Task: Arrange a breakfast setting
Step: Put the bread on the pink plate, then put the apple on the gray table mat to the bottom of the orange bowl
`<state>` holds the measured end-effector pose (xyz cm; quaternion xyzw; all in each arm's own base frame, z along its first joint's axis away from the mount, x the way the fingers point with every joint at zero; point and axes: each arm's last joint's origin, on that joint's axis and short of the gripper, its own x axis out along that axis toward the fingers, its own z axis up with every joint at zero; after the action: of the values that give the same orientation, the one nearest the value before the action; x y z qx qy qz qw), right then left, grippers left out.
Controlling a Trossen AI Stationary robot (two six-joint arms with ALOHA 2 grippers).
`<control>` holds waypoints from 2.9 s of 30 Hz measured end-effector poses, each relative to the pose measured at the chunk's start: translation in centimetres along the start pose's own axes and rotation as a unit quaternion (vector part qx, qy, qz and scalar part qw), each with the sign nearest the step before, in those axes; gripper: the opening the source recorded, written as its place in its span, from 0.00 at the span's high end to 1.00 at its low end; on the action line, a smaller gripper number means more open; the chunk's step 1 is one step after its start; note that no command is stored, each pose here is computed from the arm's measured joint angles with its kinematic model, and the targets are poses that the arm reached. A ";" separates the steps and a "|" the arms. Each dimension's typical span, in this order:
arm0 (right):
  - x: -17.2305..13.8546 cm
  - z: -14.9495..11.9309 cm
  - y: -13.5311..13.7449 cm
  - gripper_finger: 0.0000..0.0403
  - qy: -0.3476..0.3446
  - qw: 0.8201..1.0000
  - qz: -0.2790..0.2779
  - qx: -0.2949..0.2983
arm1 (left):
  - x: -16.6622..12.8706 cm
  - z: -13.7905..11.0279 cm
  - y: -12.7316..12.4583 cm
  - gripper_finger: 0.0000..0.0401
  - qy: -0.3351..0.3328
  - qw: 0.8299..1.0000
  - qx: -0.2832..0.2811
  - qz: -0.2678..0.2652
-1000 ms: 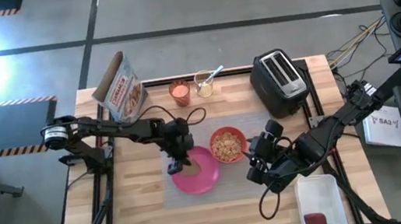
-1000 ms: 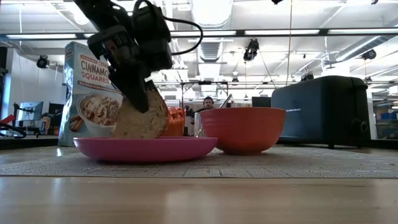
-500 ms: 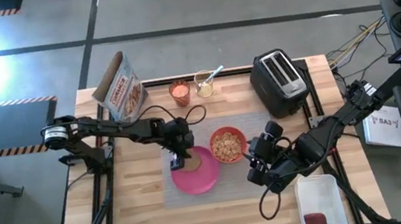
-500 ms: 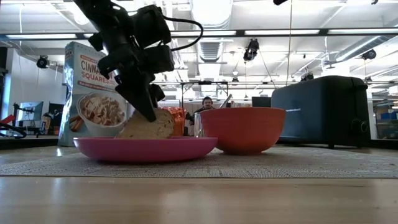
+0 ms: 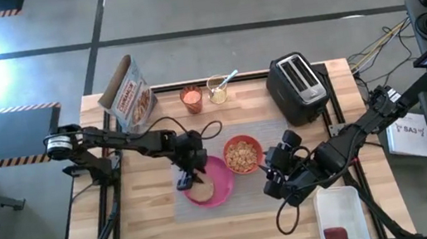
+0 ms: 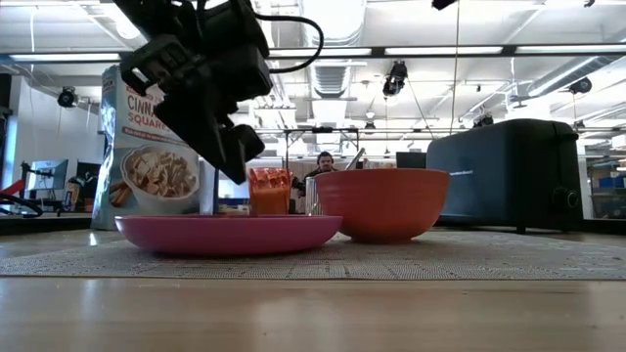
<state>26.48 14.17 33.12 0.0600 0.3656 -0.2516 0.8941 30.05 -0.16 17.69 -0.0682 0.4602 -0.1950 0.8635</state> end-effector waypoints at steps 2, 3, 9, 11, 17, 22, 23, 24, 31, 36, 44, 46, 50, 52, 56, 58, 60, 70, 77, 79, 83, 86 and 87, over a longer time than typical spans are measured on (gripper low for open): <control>0.0 0.0 0.0 0.55 0.002 1.000 0.000 0.000 | 0.0 0.1 0.1 0.56 0.000 1.000 0.017 0.021; 0.0 0.0 0.0 0.55 0.002 1.000 0.000 0.000 | 0.0 0.1 0.2 0.56 -0.003 0.999 0.024 0.038; 0.0 -0.4 -0.1 0.55 0.039 0.999 0.011 0.024 | -0.1 0.8 0.8 0.56 -0.026 0.990 0.046 0.128; -0.1 -0.8 -0.4 0.55 0.089 0.994 0.021 0.055 | -0.1 1.1 0.7 0.56 -0.040 0.989 0.055 0.129; -0.9 -2.7 -1.1 0.55 0.286 0.940 0.002 0.186 | 0.0 2.7 -0.2 0.56 -0.111 0.980 0.106 0.128; -2.3 -4.5 -0.8 0.55 0.414 0.881 -0.018 0.227 | -0.3 4.6 -1.5 0.56 -0.202 0.956 0.173 0.123; -2.5 -4.8 -0.6 0.55 0.425 0.876 -0.019 0.230 | -0.5 4.9 -1.7 0.56 -0.223 0.950 0.181 0.121; -2.8 -5.1 -0.5 0.55 0.427 0.874 -0.021 0.232 | -0.6 5.3 -1.9 0.56 -0.243 0.944 0.189 0.119; -3.1 -7.8 1.2 0.55 0.442 0.860 -0.054 0.252 | -1.9 7.3 -3.0 0.56 -0.362 0.897 0.224 0.119; -3.5 -9.8 2.7 0.51 0.491 0.827 -0.058 0.269 | -3.0 8.2 -3.4 0.56 -0.426 0.866 0.233 0.122; -3.8 -12.3 5.0 0.42 0.538 0.785 -0.071 0.299 | -3.0 8.3 -3.4 0.56 -0.427 0.858 0.254 0.132; -3.8 -12.6 5.3 0.40 0.541 0.782 -0.073 0.301 | -3.1 8.3 -3.4 0.56 -0.427 0.852 0.268 0.140; -3.8 -12.9 5.6 0.37 0.541 0.783 -0.069 0.300 | -3.5 9.0 -3.6 0.56 -0.422 0.849 0.282 0.146; -3.7 -13.3 5.8 0.36 0.540 0.782 -0.078 0.301 | -3.6 9.5 -3.6 0.56 -0.406 0.857 0.280 0.145; -3.6 -13.7 6.2 0.35 0.541 0.783 -0.075 0.299 | -3.4 10.0 -3.5 0.56 -0.375 0.874 0.274 0.141; -3.4 -14.0 6.5 0.35 0.541 0.783 -0.077 0.297 | -3.3 10.1 -3.5 0.56 -0.369 0.877 0.273 0.140; -3.2 -14.3 6.9 0.35 0.541 0.784 -0.073 0.294 | -3.2 10.2 -3.4 0.56 -0.368 0.878 0.273 0.140; -3.2 -16.2 8.1 0.36 0.565 0.776 -0.085 0.268 | -3.2 10.2 -3.4 0.56 -0.368 0.878 0.273 0.140; -2.8 -16.7 8.6 0.36 0.565 0.776 -0.088 0.265 | -3.2 10.2 -3.4 0.56 -0.367 0.878 0.273 0.140; -2.7 -16.9 8.7 0.36 0.566 0.778 -0.084 0.261 | -3.2 10.2 -3.4 0.56 -0.367 0.878 0.273 0.140; -2.3 -17.3 9.0 0.36 0.565 0.781 -0.087 0.250 | -3.2 10.2 -3.4 0.56 -0.366 0.878 0.274 0.141; -1.9 -17.7 9.3 0.36 0.566 0.785 -0.084 0.236 | -3.2 10.2 -3.4 0.56 -0.366 0.878 0.273 0.141; -1.7 -17.9 9.4 0.36 0.566 0.787 -0.084 0.232 | -3.2 10.1 -3.4 0.56 -0.366 0.879 0.273 0.141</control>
<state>18.90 28.21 20.63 0.3662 0.7404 -0.3238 0.4613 35.85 -2.64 26.91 0.1696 0.0448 -0.1509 0.9729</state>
